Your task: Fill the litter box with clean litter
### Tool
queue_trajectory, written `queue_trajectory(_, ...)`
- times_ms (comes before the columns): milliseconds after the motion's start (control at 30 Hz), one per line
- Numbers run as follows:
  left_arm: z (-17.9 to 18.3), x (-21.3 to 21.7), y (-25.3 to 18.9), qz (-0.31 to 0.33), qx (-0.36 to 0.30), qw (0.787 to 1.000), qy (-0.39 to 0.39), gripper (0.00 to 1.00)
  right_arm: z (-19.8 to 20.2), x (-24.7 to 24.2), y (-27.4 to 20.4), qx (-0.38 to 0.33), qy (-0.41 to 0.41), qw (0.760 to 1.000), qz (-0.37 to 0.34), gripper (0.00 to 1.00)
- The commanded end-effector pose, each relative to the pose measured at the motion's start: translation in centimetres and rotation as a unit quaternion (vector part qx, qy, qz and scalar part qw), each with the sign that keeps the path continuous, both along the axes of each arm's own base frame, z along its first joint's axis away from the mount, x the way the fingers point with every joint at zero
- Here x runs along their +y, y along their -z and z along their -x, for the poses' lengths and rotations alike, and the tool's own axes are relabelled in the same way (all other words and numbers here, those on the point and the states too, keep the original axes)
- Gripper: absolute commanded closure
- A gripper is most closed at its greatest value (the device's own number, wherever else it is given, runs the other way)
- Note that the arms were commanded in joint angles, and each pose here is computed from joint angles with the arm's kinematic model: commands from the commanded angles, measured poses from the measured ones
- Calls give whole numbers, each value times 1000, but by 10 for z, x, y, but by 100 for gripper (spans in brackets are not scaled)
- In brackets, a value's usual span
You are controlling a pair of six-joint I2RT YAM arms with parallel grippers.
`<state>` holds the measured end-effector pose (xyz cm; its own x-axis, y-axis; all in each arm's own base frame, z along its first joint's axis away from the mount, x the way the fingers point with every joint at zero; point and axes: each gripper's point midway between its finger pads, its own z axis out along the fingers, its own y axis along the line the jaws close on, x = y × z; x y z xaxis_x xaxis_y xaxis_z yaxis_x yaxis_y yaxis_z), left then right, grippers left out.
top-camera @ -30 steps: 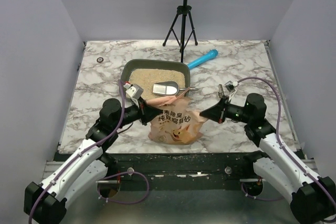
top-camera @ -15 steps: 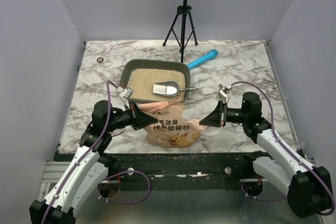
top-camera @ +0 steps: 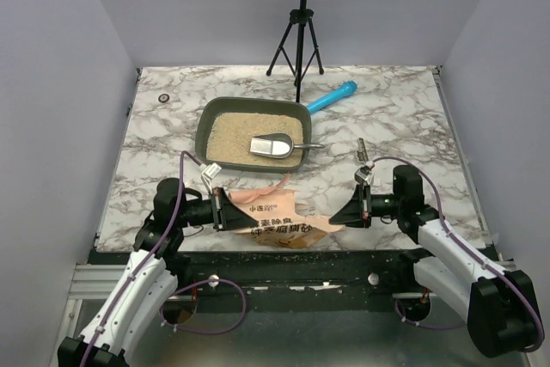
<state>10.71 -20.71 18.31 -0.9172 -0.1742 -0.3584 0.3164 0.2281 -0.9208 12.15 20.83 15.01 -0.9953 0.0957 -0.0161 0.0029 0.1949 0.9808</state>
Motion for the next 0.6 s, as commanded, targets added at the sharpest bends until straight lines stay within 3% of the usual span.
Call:
queue_trajectory(0, 17, 2, 15, -5, 73, 997, 36, 100, 10, -6, 28, 69, 8, 997, 23, 99)
queue_trajectory(167, 11, 0, 16, -22, 78, 996, 45, 100, 9, -8, 36, 69, -1, 996, 48, 99)
queue_trajectory(433, 3, 3, 26, -71, 94, 992, 44, 100, -12, -13, 33, -4, 8, 994, 112, 99)
queue_trajectory(567, 2, 3, 28, -74, 101, 991, 43, 100, -40, -23, 12, -94, 22, 979, 180, 70)
